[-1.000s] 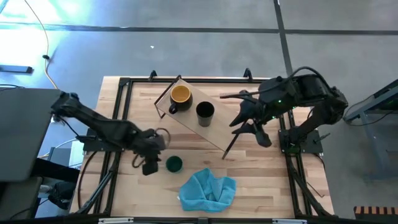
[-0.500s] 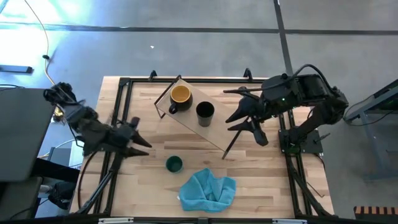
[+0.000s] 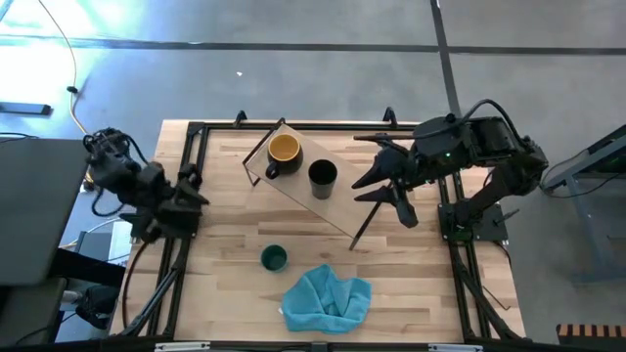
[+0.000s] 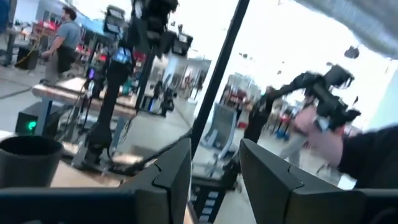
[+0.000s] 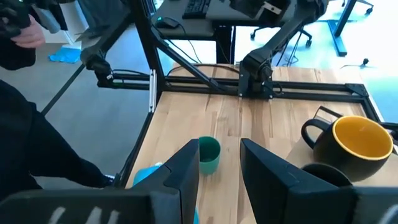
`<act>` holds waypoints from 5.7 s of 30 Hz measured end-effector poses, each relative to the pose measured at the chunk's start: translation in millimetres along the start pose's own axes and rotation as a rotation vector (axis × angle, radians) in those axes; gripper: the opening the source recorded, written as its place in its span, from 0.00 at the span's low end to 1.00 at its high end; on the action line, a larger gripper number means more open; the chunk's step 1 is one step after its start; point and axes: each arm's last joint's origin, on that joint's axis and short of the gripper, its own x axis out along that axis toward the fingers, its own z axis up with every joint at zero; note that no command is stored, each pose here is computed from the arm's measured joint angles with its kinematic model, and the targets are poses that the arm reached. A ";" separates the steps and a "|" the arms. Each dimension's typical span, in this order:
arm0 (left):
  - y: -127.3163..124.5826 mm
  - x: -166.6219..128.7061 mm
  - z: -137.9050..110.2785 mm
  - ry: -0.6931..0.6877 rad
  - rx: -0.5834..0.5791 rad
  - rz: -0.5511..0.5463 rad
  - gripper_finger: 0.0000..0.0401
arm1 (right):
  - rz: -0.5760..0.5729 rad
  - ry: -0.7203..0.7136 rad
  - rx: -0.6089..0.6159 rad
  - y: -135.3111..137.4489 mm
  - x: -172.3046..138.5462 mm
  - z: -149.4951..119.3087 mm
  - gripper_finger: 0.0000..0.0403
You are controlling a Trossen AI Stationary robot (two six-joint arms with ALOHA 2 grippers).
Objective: Stack small to large cups/mugs on shelf
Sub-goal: Put the green cup on the shelf
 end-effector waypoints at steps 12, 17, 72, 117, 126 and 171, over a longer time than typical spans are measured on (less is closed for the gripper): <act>3.5 -25.2 19.7 -0.113 0.085 -0.260 0.31 | -0.045 -0.003 0.008 -1.3 0.0 0.0 0.27; -1.5 -30.5 8.5 -0.069 0.449 -0.557 0.31 | -0.045 0.005 0.008 -1.4 2.2 -0.4 0.27; 89.9 -14.4 -67.1 0.186 0.299 -0.378 0.31 | 0.181 -0.035 -0.010 25.9 148.9 4.4 0.27; 103.9 -44.0 -111.9 0.187 0.104 -0.024 0.31 | -0.032 0.219 0.468 0.3 235.2 -40.2 0.27; 118.9 -37.9 -131.1 0.012 0.072 -0.052 0.31 | -0.027 0.201 0.459 -0.2 235.5 -38.4 0.27; 102.5 -29.5 -164.1 0.160 0.288 0.133 0.31 | -0.116 0.432 0.652 -18.1 291.7 -85.9 0.27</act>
